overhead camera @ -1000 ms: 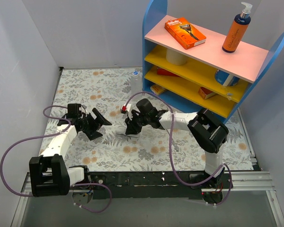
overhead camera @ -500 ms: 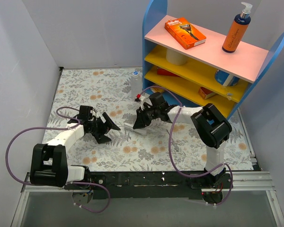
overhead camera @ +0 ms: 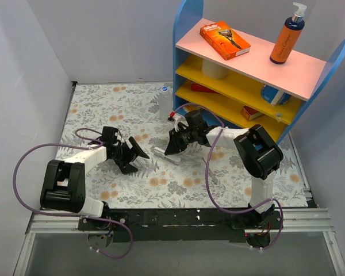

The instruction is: Unload the batteries from the remote control

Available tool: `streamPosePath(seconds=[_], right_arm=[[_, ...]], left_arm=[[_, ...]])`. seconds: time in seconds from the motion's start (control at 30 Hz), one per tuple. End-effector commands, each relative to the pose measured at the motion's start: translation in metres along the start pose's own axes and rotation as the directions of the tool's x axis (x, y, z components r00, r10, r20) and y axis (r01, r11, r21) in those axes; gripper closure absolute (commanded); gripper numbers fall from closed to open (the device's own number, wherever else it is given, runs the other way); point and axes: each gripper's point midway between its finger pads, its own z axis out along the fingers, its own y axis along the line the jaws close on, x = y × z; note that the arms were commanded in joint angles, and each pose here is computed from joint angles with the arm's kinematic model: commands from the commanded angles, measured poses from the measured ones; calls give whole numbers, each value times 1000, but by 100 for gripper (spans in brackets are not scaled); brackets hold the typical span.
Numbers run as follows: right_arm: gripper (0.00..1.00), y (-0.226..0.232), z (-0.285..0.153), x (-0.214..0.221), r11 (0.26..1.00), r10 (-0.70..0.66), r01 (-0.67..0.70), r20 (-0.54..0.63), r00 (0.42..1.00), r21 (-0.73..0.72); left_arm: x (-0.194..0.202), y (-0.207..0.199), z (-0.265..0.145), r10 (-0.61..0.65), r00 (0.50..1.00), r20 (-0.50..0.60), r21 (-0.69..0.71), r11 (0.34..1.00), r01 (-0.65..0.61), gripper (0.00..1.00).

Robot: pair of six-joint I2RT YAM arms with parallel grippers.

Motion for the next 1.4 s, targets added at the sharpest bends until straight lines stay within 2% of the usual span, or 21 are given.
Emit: streamPosePath(seconds=[0.0, 0.13, 0.4, 0.53, 0.7, 0.87, 1.0, 1.13, 1.37], right_arm=[[83, -18, -5, 9, 997, 63, -61, -37, 997, 48], [86, -19, -6, 9, 996, 82, -80, -45, 996, 45], [78, -20, -11, 16, 991, 125, -121, -54, 991, 64], [76, -19, -15, 20, 991, 127, -123, -62, 990, 59], [74, -10, -18, 24, 993, 119, -117, -66, 991, 25], [71, -6, -20, 31, 992, 123, -122, -78, 989, 9], [64, 2, -20, 33, 990, 130, -133, -84, 988, -35], [60, 7, -16, 35, 986, 147, -153, -92, 985, -60], [43, 3, -16, 33, 993, 115, -111, -106, 988, 42]], left_arm=[[-13, -26, -1, 47, 999, 27, 58, 997, -48, 18], [-17, -35, 3, 58, 998, 22, 69, 996, -59, 19], [-7, -51, 21, 81, 997, -17, 90, 993, -79, 19], [-3, -64, 33, 90, 996, -28, 96, 992, -86, 19], [7, -58, 56, 92, 993, -74, 41, 995, -90, 23], [8, -50, 66, 90, 994, -69, 3, 996, -90, 31], [10, -47, 69, 93, 993, -72, -5, 996, -94, 38], [13, -45, 71, 95, 992, -79, -2, 995, -96, 51], [14, -40, 66, 101, 993, -58, -24, 994, -102, 50]])
